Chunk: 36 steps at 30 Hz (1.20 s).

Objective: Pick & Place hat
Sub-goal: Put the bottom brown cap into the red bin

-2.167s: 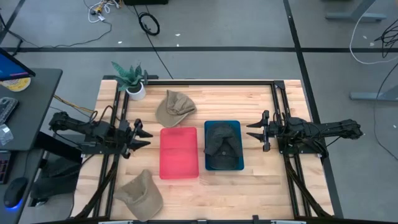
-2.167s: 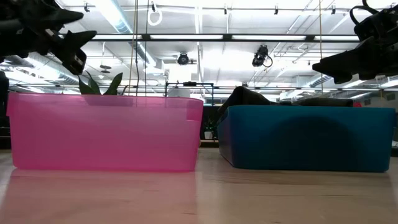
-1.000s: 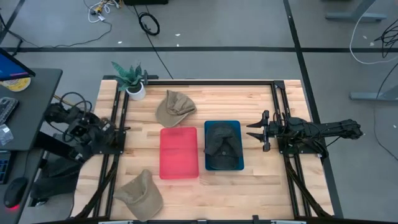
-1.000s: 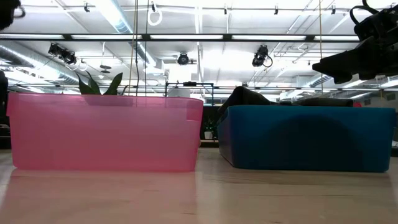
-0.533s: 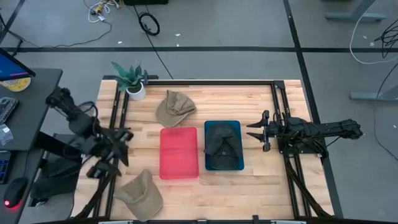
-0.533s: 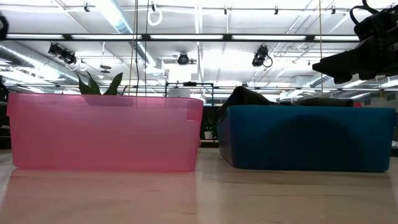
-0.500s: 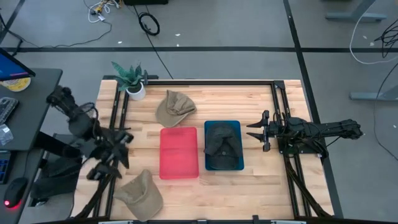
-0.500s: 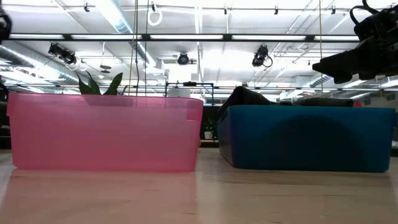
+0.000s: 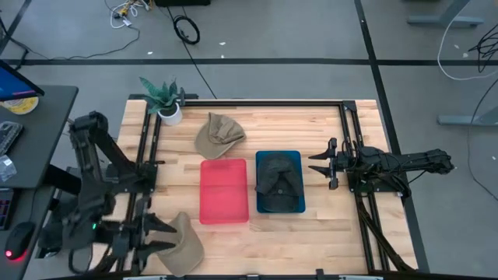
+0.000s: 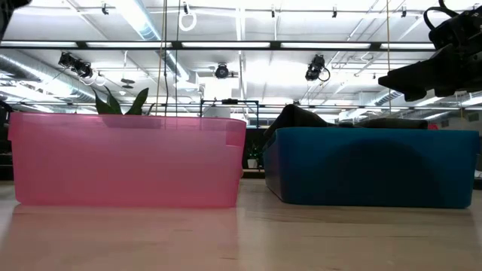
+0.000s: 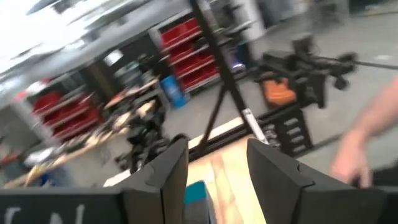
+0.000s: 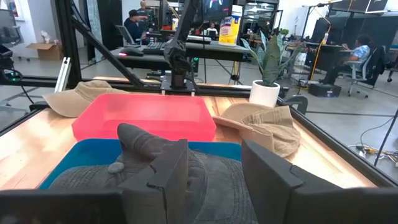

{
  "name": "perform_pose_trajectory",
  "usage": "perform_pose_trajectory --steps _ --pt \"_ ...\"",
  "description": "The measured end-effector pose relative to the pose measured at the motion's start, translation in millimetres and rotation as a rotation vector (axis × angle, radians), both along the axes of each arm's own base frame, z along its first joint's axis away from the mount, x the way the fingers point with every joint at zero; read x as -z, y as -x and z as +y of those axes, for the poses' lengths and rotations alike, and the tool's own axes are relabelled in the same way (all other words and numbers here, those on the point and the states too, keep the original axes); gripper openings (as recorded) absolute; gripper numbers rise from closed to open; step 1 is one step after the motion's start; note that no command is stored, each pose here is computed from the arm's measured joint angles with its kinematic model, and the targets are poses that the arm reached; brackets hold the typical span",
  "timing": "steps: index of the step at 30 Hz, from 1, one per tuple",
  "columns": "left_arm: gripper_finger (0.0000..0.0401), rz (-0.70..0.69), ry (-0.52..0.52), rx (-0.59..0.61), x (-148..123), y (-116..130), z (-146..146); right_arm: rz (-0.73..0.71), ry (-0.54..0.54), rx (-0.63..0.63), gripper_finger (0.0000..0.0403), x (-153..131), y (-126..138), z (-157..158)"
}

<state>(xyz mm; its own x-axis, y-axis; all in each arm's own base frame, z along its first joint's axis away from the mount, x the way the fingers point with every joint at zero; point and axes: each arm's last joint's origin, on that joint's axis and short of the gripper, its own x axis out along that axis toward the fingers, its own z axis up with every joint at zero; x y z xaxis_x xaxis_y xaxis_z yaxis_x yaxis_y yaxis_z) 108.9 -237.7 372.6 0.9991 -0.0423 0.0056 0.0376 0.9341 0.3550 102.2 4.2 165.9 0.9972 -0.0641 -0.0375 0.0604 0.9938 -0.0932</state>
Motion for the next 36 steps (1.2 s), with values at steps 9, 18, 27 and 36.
perform_pose_trajectory --steps 9,18,27,36 --pt "0.0169 0.044 0.19 -0.041 2.4 -3.6 -37.2 0.0 0.0 0.0 0.0155 0.0 0.0 0.0" --pt "0.0169 0.198 0.392 0.016 0.4 -21.0 -39.1 0.0 0.0 0.0 0.0155 0.0 0.0 0.0" --pt "0.0169 0.668 0.718 -0.108 9.6 -50.3 -0.9 0.0 0.0 0.0 0.0155 0.0 0.0 0.0" --pt "0.0169 1.163 0.863 -0.462 64.5 -65.7 -2.8 0.0 0.0 0.0 0.0155 0.0 0.0 0.0"
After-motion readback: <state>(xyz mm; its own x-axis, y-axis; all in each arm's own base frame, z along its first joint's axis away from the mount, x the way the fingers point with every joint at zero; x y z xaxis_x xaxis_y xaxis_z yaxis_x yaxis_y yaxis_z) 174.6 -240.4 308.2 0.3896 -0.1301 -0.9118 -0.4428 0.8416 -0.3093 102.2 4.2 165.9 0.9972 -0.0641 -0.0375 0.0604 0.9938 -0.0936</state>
